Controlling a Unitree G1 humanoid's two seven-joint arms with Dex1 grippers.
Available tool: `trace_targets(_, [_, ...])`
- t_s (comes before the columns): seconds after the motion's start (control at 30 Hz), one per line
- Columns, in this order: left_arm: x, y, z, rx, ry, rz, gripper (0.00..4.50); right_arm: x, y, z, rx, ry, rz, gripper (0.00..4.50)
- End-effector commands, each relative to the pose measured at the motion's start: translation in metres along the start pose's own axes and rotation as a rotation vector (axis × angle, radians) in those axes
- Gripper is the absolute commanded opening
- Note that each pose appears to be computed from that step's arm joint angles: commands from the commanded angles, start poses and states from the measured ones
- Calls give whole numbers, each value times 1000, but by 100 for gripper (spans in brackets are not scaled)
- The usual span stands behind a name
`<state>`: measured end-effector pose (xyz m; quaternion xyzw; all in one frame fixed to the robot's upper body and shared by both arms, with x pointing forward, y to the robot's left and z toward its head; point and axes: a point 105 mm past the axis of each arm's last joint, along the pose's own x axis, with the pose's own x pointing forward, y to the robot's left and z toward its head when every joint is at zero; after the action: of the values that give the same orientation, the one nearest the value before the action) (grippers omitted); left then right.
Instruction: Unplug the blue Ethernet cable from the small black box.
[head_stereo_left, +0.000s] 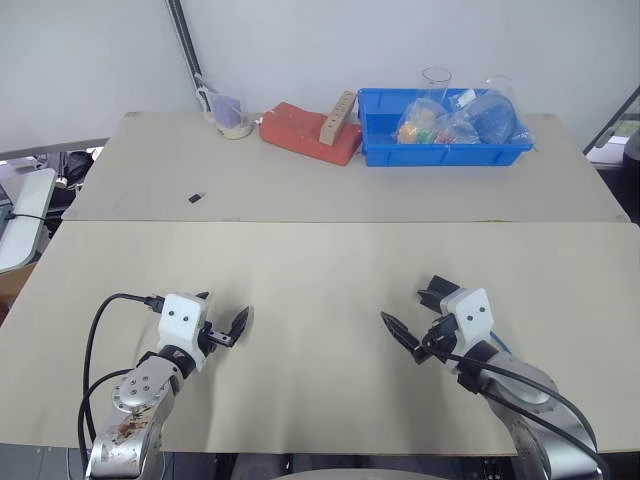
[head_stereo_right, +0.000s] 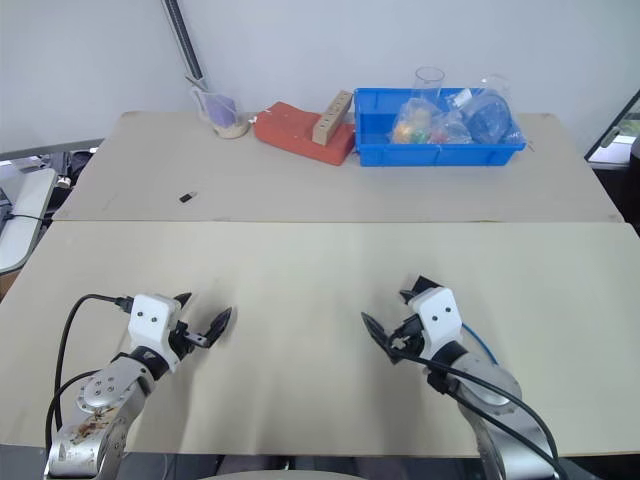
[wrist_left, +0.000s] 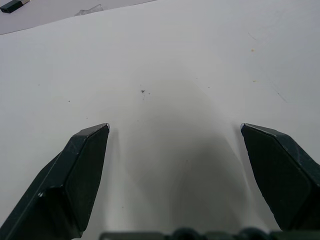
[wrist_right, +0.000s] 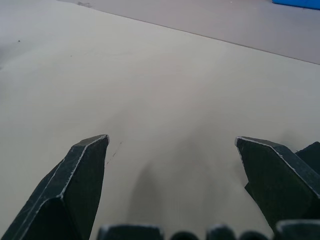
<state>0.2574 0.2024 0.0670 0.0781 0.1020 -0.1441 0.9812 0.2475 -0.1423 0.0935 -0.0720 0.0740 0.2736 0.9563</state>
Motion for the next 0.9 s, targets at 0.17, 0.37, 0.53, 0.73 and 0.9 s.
trace_targets(0.17, [11,-37,56,93,-145,-398,447,-30,-24,30,-121,-15,1,450])
trace_targets(0.37, [10,-93,98,310,-205,-877,447,-59,-63,31,-141,99,4,450])
trace_targets(0.53, [11,-121,116,468,-243,-1153,447,-72,-85,7,-152,266,138,450])
trace_targets(0.73, [10,-126,133,447,-279,-1230,447,-64,-105,-24,-159,376,263,450])
trace_targets(0.9, [8,-122,135,461,-277,-1223,447,-51,-116,-34,-195,398,310,450])
